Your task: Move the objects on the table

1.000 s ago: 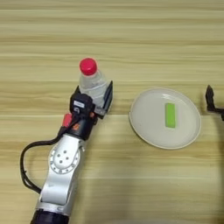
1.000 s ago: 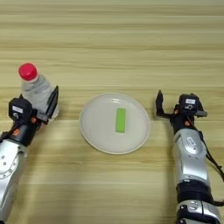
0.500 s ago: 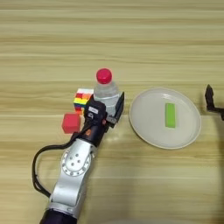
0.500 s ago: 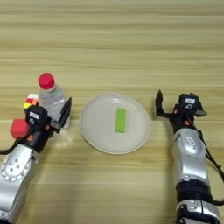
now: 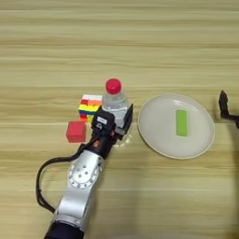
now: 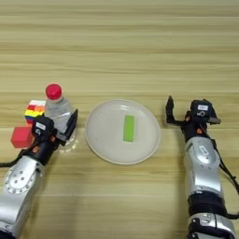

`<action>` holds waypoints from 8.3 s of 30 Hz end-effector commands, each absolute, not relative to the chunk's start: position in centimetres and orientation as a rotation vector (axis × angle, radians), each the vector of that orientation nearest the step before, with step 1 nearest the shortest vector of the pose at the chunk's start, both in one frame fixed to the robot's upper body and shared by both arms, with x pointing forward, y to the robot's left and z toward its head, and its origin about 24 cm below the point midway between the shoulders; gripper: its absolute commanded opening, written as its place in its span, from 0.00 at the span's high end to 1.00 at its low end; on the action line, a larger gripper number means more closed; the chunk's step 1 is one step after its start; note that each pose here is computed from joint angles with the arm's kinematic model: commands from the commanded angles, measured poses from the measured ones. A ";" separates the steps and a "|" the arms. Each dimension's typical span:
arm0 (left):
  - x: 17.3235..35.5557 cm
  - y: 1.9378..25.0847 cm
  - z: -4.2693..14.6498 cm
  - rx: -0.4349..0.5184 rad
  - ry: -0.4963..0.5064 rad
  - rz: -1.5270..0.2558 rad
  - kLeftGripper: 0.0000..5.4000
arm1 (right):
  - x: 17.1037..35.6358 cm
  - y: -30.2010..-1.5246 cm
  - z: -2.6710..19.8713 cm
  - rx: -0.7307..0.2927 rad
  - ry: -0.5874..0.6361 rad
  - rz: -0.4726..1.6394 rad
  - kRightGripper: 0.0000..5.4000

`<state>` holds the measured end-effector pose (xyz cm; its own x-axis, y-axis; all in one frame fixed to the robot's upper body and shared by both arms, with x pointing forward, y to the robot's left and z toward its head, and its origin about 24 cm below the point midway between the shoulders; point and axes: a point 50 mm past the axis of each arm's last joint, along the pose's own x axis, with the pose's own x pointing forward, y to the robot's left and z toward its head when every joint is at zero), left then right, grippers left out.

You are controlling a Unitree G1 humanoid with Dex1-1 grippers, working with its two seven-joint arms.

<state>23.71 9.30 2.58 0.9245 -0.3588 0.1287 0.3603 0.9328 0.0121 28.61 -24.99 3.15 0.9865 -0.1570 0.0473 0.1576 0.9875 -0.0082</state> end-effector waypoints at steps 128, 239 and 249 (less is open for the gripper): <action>25.9 21.2 4.1 0.010 -0.243 0.141 0.00 | 22.0 -13.1 8.6 -0.008 -0.232 0.723 0.00; 26.0 20.8 3.9 0.015 -0.244 0.146 0.00 | 28.6 -8.4 13.7 0.007 -0.419 0.593 0.40; 26.0 21.0 4.0 0.017 -0.244 0.147 0.00 | 29.1 -16.0 13.6 -0.114 -0.413 0.236 0.40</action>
